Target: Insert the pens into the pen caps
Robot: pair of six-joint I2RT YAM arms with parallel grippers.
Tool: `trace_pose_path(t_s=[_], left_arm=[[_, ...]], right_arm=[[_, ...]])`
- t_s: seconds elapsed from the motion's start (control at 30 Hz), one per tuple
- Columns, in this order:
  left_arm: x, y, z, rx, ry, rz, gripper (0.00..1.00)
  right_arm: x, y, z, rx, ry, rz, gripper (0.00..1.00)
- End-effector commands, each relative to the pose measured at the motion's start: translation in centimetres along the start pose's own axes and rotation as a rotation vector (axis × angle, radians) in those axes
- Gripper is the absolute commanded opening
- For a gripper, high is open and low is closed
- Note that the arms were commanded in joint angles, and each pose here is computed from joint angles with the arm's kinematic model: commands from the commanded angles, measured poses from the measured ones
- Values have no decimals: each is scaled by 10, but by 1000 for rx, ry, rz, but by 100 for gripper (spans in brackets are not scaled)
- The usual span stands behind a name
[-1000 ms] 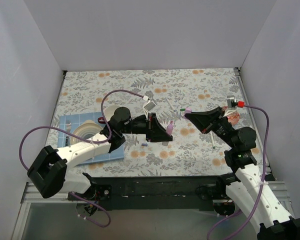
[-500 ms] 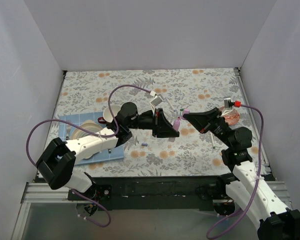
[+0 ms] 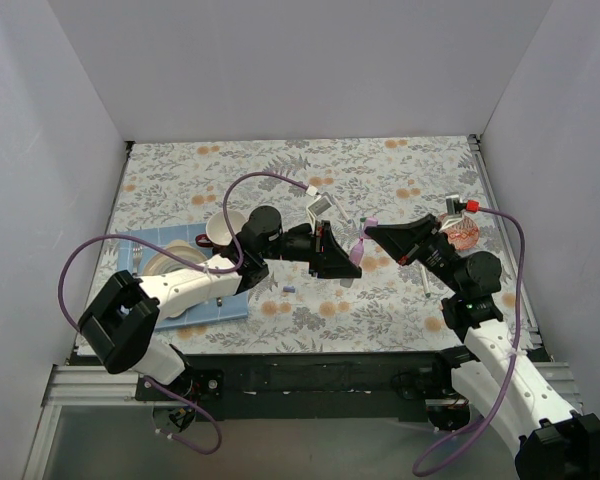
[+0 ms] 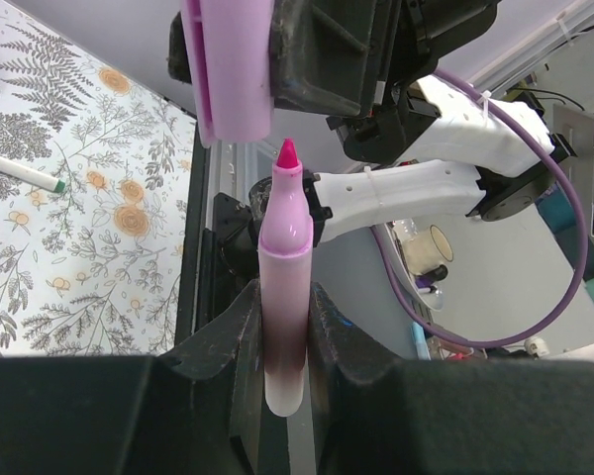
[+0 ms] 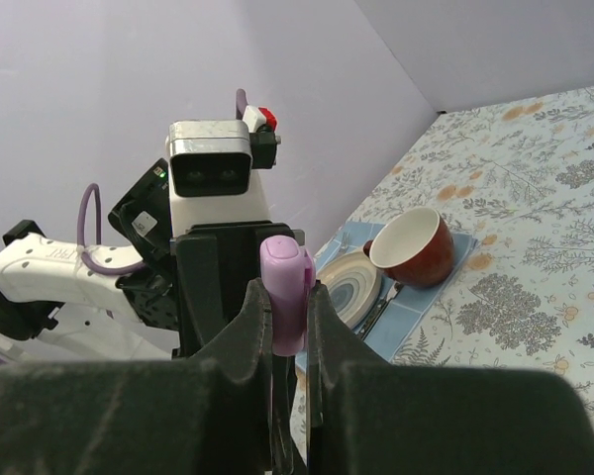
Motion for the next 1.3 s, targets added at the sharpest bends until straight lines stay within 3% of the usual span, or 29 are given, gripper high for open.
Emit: trace_pose_path(t_s=[0.0, 0.83, 1.27], left_arm=[[5, -7, 12, 49, -18, -34, 0], [9, -6, 10, 37, -11, -54, 0], [15, -5, 28, 82, -44, -28, 0]], right_arm=[[1, 14, 7, -27, -23, 44, 1], [-3, 24, 8, -73, -13, 55, 1], [-16, 6, -23, 3, 53, 39, 1]])
Point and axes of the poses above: each gripper's point midway between its finger pads, its own x axis out along the fingers, its own y axis along the line the jaws close on, z = x × y, the point moved 2 cm from there along -x, back along the fingers, and after that the axes turned 7 degrees about x, right-handed, at the moved point
